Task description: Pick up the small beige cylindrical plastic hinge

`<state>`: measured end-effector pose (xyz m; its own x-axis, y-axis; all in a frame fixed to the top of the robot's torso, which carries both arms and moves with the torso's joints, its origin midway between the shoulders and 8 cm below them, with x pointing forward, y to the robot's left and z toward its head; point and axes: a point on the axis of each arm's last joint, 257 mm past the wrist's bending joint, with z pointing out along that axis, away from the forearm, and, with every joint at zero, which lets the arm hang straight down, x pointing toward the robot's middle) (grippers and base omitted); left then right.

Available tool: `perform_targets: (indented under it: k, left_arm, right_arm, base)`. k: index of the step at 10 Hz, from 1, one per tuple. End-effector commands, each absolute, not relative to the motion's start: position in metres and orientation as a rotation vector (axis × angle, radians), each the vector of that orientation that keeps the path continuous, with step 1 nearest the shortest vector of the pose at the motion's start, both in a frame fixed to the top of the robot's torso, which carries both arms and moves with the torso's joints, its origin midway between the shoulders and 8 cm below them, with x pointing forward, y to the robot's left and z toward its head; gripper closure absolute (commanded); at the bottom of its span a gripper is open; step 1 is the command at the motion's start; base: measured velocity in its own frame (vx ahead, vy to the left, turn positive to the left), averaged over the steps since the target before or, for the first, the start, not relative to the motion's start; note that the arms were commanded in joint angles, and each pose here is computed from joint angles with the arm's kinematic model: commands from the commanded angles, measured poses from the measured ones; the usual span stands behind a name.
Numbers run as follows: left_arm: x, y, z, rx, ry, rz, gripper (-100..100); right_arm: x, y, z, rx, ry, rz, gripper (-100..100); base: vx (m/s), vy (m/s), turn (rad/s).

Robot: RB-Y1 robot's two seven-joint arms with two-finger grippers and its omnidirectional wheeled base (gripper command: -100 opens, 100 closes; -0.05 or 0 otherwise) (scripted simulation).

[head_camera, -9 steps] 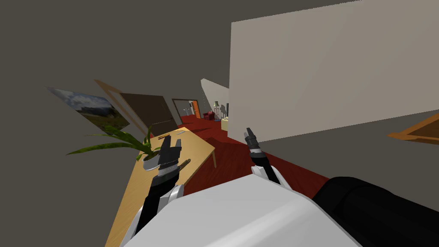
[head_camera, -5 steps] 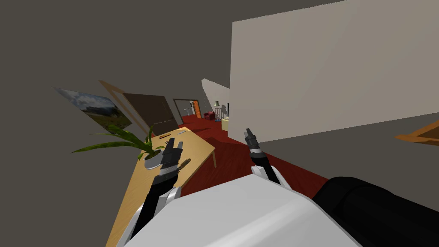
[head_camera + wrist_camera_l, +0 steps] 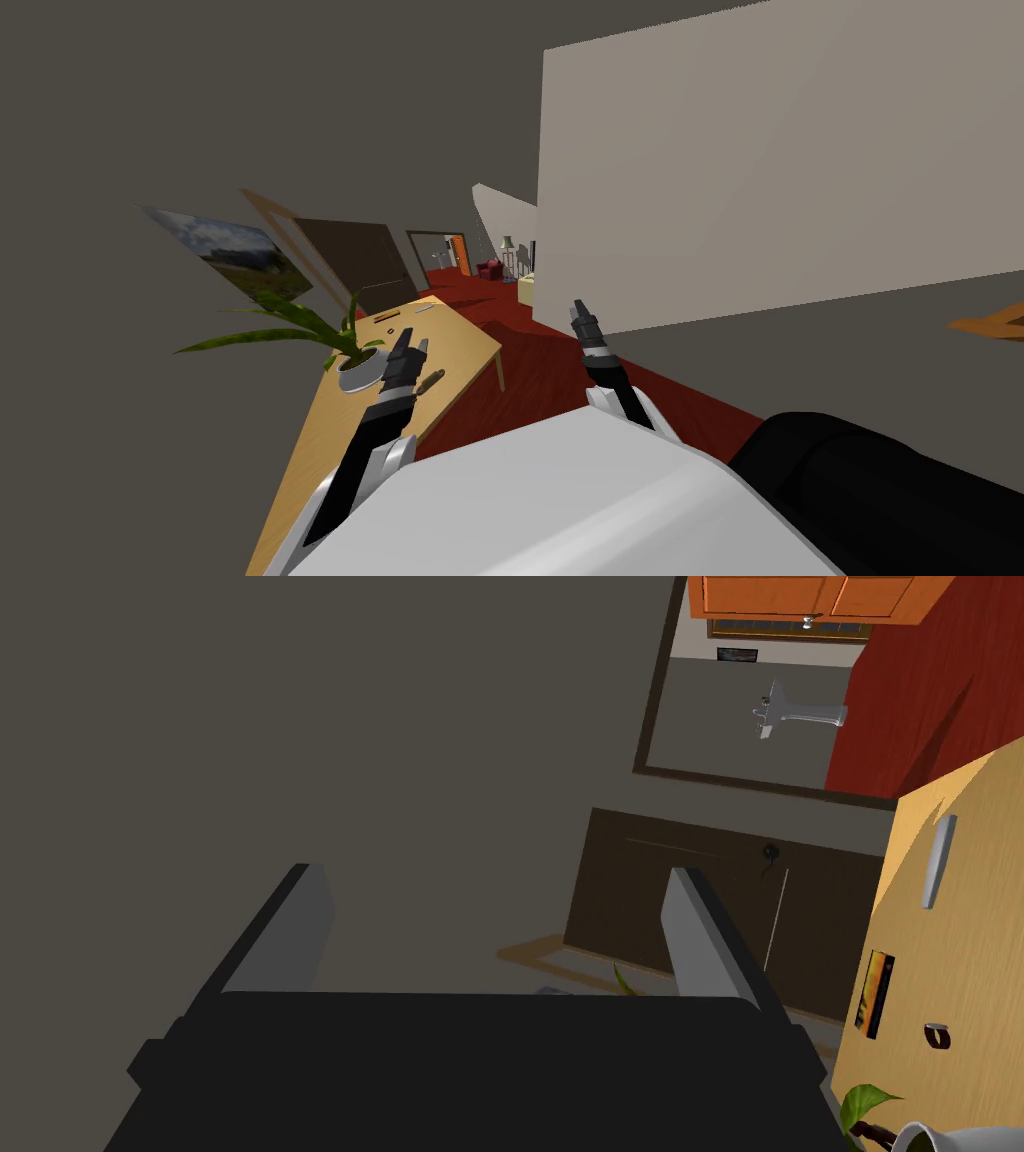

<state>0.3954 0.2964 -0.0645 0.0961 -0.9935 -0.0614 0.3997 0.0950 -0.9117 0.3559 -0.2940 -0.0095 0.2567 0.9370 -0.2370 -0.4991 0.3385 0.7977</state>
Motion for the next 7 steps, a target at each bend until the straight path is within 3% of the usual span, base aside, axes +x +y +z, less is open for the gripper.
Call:
perform_targets:
  k: [1,7]
  left_arm:
    - [0.406,0.316,-0.089,-0.964,0.914,-1.247,-100]
    - [0.423,0.356,-0.154,-1.179,0.978,-1.19,-100]
  right_arm:
    - [0.356,-0.294,-0.009,0.663,0.799,1.077,0]
    - [0.356,-0.294,-0.009,0.663,0.799,1.077,0]
  base:
    - [0.01,-0.025,0.033]
    - [0.008,-0.019,0.01]
